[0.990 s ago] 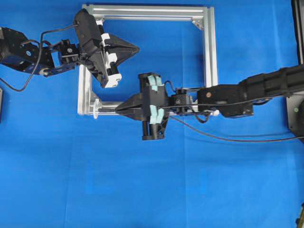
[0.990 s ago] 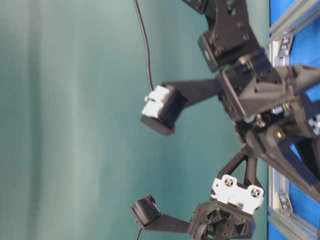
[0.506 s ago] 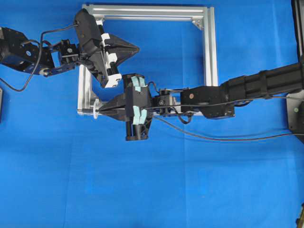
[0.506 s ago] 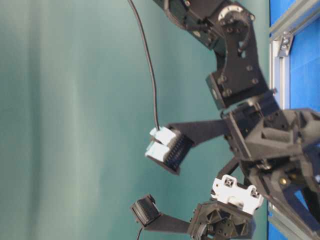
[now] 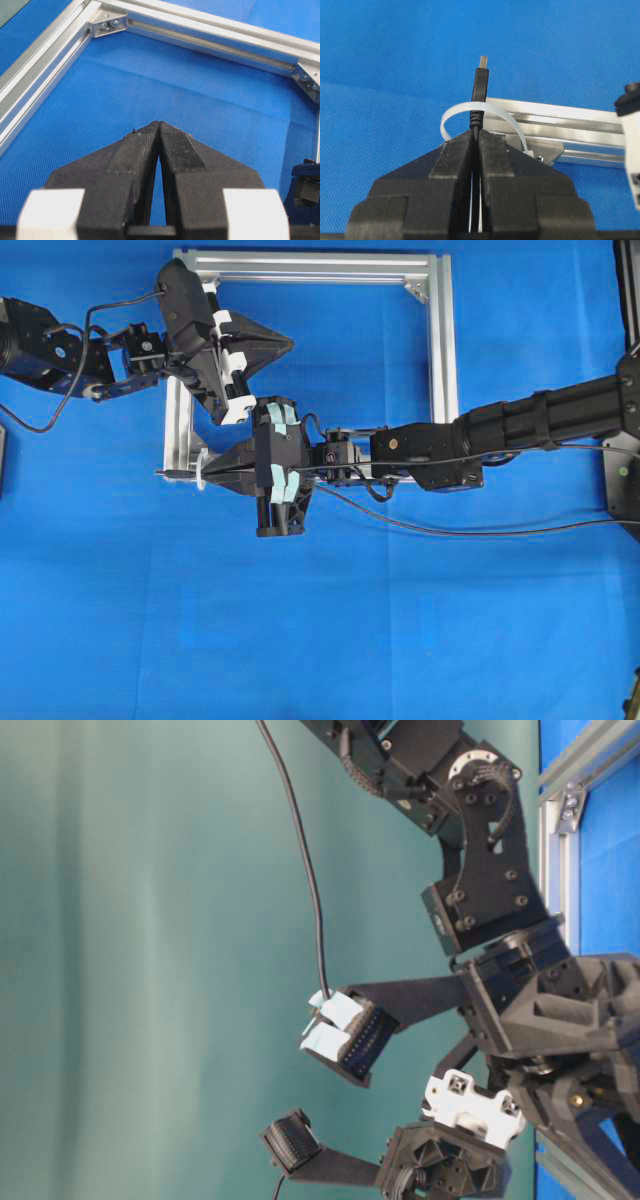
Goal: Insert the wire through the string loop located on the left side.
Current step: 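Push the plug tip through the white loop with the right gripper, then swing the left gripper out left and open it facing the plug tip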
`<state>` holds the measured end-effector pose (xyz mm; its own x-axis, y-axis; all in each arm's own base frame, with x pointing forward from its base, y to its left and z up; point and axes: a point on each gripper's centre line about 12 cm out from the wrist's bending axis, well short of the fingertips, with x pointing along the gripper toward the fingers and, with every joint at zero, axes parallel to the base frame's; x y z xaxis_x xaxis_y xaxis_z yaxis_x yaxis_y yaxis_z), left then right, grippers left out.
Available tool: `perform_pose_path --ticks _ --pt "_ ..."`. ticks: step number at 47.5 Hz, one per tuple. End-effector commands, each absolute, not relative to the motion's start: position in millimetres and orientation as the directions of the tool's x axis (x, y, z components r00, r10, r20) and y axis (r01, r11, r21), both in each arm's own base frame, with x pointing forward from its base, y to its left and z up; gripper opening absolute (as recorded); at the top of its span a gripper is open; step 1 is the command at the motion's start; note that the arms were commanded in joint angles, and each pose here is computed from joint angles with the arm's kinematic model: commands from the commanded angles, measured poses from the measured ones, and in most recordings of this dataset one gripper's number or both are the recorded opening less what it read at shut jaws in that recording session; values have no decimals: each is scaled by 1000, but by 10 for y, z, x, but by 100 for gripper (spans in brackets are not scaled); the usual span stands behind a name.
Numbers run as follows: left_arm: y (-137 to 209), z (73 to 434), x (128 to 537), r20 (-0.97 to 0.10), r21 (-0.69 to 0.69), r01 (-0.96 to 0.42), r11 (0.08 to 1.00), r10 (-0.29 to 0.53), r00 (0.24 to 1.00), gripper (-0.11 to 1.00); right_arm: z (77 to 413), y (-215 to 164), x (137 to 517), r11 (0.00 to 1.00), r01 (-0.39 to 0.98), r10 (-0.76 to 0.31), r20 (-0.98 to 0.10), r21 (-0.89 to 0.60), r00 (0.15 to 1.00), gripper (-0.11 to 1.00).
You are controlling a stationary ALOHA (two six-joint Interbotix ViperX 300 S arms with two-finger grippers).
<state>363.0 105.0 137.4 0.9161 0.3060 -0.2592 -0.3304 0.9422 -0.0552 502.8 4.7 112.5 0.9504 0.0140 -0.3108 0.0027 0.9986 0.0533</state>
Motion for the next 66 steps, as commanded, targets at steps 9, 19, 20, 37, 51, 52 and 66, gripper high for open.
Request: perform_pose_path --ticks 9,19,20,37,51,52,66 --pt "1041 1520 3645 -216 -59 -324 944 305 927 0 1306 46 5077 998 2 13 -267 56 964 0" --pt "1007 1540 3497 -222 -49 -324 945 306 926 0 1301 46 5073 998 2 13 -268 56 963 0" --pt "1000 1539 3470 -225 -48 -324 945 306 925 0 1301 46 5073 998 2 13 -268 56 963 0" --pt "882 1525 2824 -256 -40 -341 939 320 912 0 1296 46 5069 998 2 13 -270 56 963 0" --pt "819 1500 2270 -278 -44 -378 925 352 894 0 1291 46 5066 998 2 13 -271 56 962 0" --pt "821 1504 2251 -280 -45 -382 923 355 892 0 1289 38 5065 998 4 12 -273 56 962 0" --pt "698 1508 2241 -309 -54 -337 940 305 901 0 1291 46 5066 998 2 13 -271 56 962 0"
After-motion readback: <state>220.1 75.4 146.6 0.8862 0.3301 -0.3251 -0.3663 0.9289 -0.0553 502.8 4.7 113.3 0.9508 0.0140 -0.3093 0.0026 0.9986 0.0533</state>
